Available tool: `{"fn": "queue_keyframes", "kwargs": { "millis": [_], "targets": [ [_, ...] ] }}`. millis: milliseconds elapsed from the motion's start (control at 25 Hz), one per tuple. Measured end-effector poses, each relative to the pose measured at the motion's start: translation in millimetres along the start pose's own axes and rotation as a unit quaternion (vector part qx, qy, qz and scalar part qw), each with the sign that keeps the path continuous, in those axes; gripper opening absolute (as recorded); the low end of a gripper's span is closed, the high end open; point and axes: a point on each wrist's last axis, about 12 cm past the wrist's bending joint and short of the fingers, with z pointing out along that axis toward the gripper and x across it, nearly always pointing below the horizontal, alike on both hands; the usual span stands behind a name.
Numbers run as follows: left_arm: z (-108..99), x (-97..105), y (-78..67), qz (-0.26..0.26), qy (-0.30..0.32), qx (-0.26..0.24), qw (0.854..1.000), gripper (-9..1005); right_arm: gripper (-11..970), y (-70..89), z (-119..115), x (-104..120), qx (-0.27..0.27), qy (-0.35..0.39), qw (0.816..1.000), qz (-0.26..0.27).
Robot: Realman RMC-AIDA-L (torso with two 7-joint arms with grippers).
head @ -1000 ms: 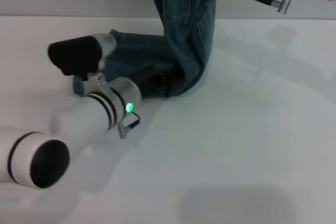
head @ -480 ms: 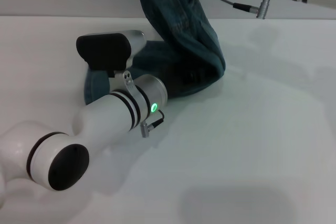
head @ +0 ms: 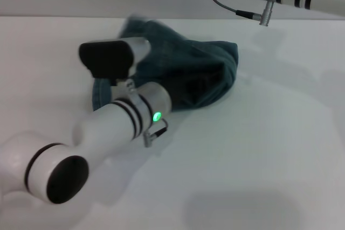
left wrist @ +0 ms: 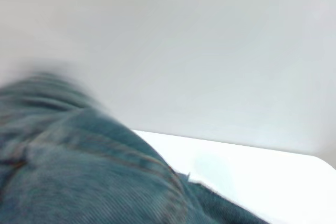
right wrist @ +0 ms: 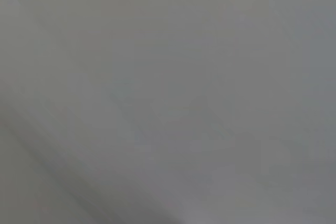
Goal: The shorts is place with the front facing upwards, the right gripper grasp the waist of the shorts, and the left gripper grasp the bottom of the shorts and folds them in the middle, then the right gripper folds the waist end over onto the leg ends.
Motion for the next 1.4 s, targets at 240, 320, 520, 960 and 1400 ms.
{"fn": "queue_keyframes", "kwargs": {
  "millis": [240, 320, 520, 960, 1400],
  "targets": [
    [-11.7, 3.8, 23.0, -0.03, -0.008, -0.035, 0.999, 839, 9, -5.8, -5.1, 6.3, 0.007, 0.001, 1.0, 0.004],
    [-15.1, 7.7, 25.7, -0.039, -0.004, -0.04, 0.998, 839, 12, -11.2, -10.9, 8.9, 0.014, -0.003, 1.0, 0.011],
    [-18.4, 16.5, 23.5, -0.047, 0.011, -0.039, 0.998, 839, 20, -30.7, -34.9, 20.4, 0.039, -0.026, 0.998, 0.044],
    [-35.6, 34.6, 39.0, -0.04, 0.009, -0.063, 0.997, 839, 37, -53.0, -75.0, 37.7, 0.069, -0.061, 0.994, 0.062],
    [-58.8, 41.8, 63.6, -0.057, -0.016, -0.109, 0.992, 839, 54, -64.1, -92.3, 54.6, 0.091, -0.06, 0.992, 0.065]
  ]
}}
